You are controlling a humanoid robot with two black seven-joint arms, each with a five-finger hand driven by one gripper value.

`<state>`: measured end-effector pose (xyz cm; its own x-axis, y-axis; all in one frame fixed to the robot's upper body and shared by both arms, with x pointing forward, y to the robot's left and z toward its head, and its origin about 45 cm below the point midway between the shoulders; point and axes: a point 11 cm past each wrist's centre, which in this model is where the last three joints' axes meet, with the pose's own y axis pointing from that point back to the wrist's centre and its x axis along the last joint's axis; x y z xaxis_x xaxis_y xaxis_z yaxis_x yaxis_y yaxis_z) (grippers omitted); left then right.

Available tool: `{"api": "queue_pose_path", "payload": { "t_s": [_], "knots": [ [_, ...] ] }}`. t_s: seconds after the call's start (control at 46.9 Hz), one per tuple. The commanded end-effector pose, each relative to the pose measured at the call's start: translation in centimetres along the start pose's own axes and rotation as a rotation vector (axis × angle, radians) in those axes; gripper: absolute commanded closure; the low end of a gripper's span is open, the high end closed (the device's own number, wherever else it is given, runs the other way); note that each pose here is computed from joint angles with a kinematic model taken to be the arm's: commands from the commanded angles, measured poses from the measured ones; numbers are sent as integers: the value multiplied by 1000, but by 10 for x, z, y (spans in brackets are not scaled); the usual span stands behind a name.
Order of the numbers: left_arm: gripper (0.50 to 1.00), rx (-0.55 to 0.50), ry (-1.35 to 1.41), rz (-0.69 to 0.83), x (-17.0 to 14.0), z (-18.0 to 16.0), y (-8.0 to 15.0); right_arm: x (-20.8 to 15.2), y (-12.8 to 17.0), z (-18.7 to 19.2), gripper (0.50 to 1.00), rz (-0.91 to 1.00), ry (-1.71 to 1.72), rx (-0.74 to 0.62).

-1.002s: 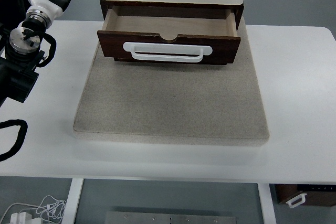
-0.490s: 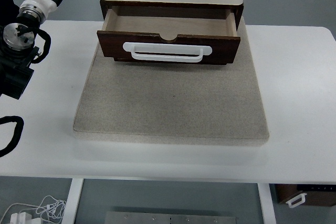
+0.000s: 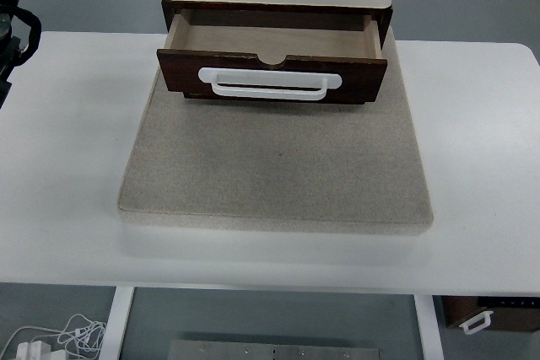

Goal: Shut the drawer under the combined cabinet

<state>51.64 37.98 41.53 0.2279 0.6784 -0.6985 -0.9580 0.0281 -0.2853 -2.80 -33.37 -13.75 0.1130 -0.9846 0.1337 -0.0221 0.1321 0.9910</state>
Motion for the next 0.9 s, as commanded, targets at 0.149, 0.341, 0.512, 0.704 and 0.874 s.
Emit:
{"api": "queue_pose_path", "payload": {
  "t_s": [0.149, 0.341, 0.512, 0.704, 0.874],
  "knots": [
    [500, -24, -60, -177, -57, 34, 2, 0, 0, 0, 548, 0, 0, 0],
    [500, -24, -115, -325, -113, 50, 14, 0, 0, 0, 548, 0, 0, 0],
    [500, 16, -188, -478, -166, 42, 29, 0, 0, 0, 548, 0, 0, 0],
    [500, 102, -325, -622, -213, 16, 43, 0, 0, 0, 548, 0, 0, 0],
    [500, 174, -409, -721, -246, -5, 54, 0, 0, 0, 548, 0, 0, 0]
  ]
}}
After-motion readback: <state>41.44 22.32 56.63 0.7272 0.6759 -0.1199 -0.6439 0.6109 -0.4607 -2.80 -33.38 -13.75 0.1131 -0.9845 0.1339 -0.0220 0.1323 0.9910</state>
